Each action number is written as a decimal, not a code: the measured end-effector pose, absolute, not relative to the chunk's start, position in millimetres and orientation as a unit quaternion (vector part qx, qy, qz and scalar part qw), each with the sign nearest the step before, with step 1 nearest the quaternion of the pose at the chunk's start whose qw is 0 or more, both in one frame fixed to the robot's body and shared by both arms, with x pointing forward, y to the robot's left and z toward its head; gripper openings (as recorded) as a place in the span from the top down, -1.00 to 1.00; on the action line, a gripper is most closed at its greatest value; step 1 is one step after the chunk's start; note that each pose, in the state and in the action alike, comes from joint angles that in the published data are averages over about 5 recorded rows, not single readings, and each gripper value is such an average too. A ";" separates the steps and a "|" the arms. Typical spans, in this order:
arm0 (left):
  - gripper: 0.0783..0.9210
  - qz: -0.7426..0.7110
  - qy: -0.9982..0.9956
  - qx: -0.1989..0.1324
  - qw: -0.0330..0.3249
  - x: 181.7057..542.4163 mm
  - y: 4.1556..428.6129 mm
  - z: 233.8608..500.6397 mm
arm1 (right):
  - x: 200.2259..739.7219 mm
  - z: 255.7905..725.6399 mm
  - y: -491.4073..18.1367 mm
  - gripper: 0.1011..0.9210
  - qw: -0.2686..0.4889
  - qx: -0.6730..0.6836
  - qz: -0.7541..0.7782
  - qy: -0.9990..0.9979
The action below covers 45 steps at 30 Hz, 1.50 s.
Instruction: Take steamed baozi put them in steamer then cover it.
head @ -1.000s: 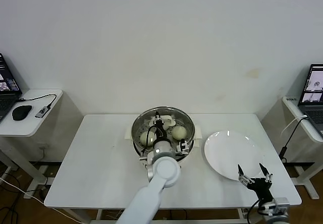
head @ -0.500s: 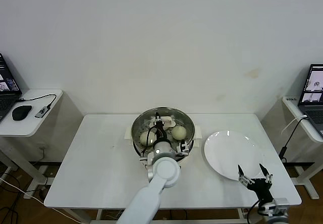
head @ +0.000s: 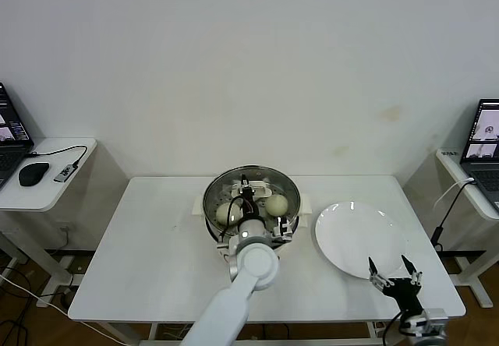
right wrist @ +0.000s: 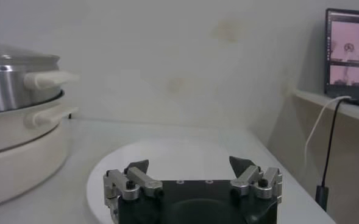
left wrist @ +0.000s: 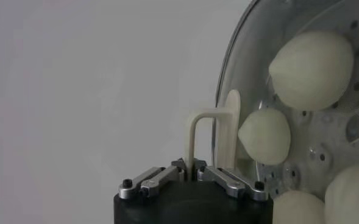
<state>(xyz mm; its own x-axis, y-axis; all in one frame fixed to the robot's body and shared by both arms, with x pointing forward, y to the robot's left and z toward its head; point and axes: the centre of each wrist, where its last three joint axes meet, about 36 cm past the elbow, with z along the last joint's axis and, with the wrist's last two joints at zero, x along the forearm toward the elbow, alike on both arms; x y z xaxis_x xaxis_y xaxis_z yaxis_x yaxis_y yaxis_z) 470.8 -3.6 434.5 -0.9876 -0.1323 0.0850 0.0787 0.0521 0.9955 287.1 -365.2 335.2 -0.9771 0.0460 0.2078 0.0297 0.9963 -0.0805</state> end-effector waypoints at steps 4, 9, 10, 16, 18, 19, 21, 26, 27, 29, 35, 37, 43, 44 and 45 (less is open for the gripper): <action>0.84 -0.688 -0.721 0.017 0.076 468.2 -4.3 432.8 | 285.4 335.0 -366.2 -0.76 0.107 -0.019 0.040 -0.993; 0.84 -0.688 -0.722 0.018 0.075 466.0 -4.2 431.6 | 282.8 334.5 -367.6 -0.76 0.108 -0.021 0.041 -0.993; 0.84 -0.687 -0.722 0.017 0.074 465.3 -4.3 431.5 | 282.6 334.5 -367.7 -0.76 0.108 -0.021 0.041 -0.993; 0.59 -0.682 -0.728 0.012 0.070 458.9 -6.4 432.5 | 282.5 334.9 -367.9 -0.76 0.108 -0.022 0.041 -0.993; 0.45 -0.680 -0.730 0.010 0.068 456.4 -7.0 434.0 | 282.3 334.8 -368.0 -0.76 0.108 -0.022 0.041 -0.993; 0.39 -0.679 -0.731 0.010 0.066 455.2 -7.3 435.2 | 282.1 334.8 -368.0 -0.76 0.108 -0.022 0.041 -0.993; 0.25 -0.676 -0.734 0.008 0.064 452.3 -7.7 437.7 | 281.8 334.7 -368.3 -0.76 0.108 -0.022 0.041 -0.993; -0.08 -0.671 -0.739 0.002 0.054 442.2 -7.3 444.8 | 281.9 335.0 -369.8 -0.76 0.108 -0.023 0.043 -0.993; -0.17 -0.670 -0.740 0.000 0.051 439.9 -7.1 446.3 | 282.0 335.1 -370.1 -0.76 0.108 -0.023 0.043 -0.993; -0.29 -0.668 -0.742 -0.002 0.046 435.3 -6.4 449.4 | 281.9 335.0 -370.7 -0.76 0.109 -0.023 0.044 -0.993; -0.67 -0.662 -0.748 -0.006 0.036 421.4 -3.6 458.3 | 281.0 334.5 -371.6 -0.76 0.110 -0.023 0.045 -0.993; -0.74 -0.660 -0.750 -0.009 0.033 416.1 -2.6 461.2 | 280.9 334.4 -371.6 -0.76 0.111 -0.023 0.045 -0.993; -0.77 -0.652 -0.757 -0.015 0.027 401.4 3.4 468.8 | 280.0 334.8 -370.9 -0.76 0.115 -0.018 0.044 -0.992; -0.77 -0.651 -0.759 -0.015 0.026 399.2 5.1 469.9 | 279.6 335.1 -370.4 -0.76 0.116 -0.016 0.043 -0.992; -0.77 -0.649 -0.761 -0.015 0.023 397.1 7.2 471.0 | 279.4 335.6 -369.7 -0.76 0.116 -0.014 0.043 -0.992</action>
